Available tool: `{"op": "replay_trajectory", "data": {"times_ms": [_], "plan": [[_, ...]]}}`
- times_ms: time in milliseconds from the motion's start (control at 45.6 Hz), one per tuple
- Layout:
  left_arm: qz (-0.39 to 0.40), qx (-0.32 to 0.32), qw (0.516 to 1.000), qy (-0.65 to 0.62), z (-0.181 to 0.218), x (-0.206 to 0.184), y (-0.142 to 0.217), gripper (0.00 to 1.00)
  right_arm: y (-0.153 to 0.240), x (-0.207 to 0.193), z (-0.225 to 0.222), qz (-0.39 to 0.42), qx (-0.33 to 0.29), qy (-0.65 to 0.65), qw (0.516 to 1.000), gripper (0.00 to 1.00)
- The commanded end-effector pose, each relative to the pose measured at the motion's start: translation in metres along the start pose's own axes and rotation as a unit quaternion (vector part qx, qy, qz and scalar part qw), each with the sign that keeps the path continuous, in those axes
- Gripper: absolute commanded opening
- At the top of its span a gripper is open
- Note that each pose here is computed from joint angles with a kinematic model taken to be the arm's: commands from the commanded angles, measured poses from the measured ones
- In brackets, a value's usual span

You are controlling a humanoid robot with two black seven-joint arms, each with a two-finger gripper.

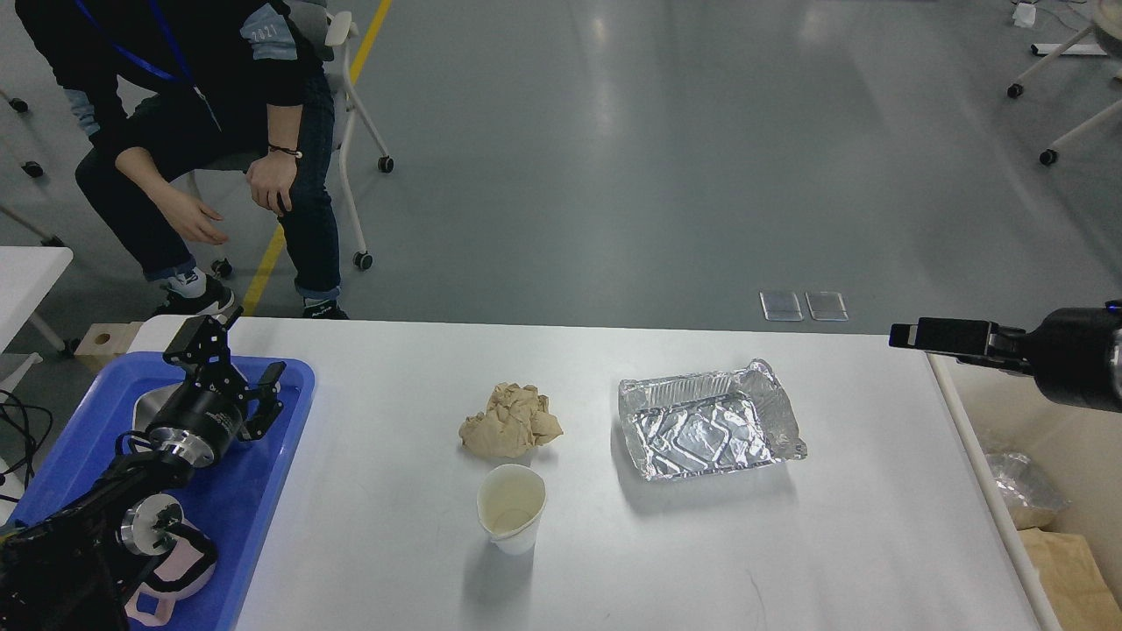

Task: Tidy desktop

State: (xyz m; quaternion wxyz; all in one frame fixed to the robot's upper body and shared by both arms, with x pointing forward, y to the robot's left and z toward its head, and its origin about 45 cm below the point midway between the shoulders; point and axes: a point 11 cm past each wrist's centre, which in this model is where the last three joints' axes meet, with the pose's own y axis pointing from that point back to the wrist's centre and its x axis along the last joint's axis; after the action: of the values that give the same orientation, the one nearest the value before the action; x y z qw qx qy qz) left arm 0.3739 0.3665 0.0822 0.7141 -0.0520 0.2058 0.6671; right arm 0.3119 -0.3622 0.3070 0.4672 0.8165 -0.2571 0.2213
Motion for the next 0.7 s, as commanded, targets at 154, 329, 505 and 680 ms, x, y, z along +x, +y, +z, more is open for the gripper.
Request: {"op": "replay_trajectory", "data": {"times_ms": [154,329,505,680], "plan": [[0.0,0.001,1.0,0.001,-0.001,0.0,0.0,0.98,0.016,0.005,0.018,0.001,-0.111,0.123,0.986,1.0],[-0.004,0.002,1.0,0.005,-0.005,-0.006,-0.001,0.98,0.033,0.009,0.01,-0.015,-0.134,0.169,0.976,1.0],[-0.004,0.003,1.0,0.006,-0.006,-0.006,-0.001,0.98,0.039,0.007,0.013,-0.025,-0.147,0.18,0.972,1.0],[-0.001,0.008,1.0,0.009,-0.012,-0.005,0.003,0.98,0.017,-0.009,0.012,-0.034,-0.121,0.163,0.979,1.0]]}}
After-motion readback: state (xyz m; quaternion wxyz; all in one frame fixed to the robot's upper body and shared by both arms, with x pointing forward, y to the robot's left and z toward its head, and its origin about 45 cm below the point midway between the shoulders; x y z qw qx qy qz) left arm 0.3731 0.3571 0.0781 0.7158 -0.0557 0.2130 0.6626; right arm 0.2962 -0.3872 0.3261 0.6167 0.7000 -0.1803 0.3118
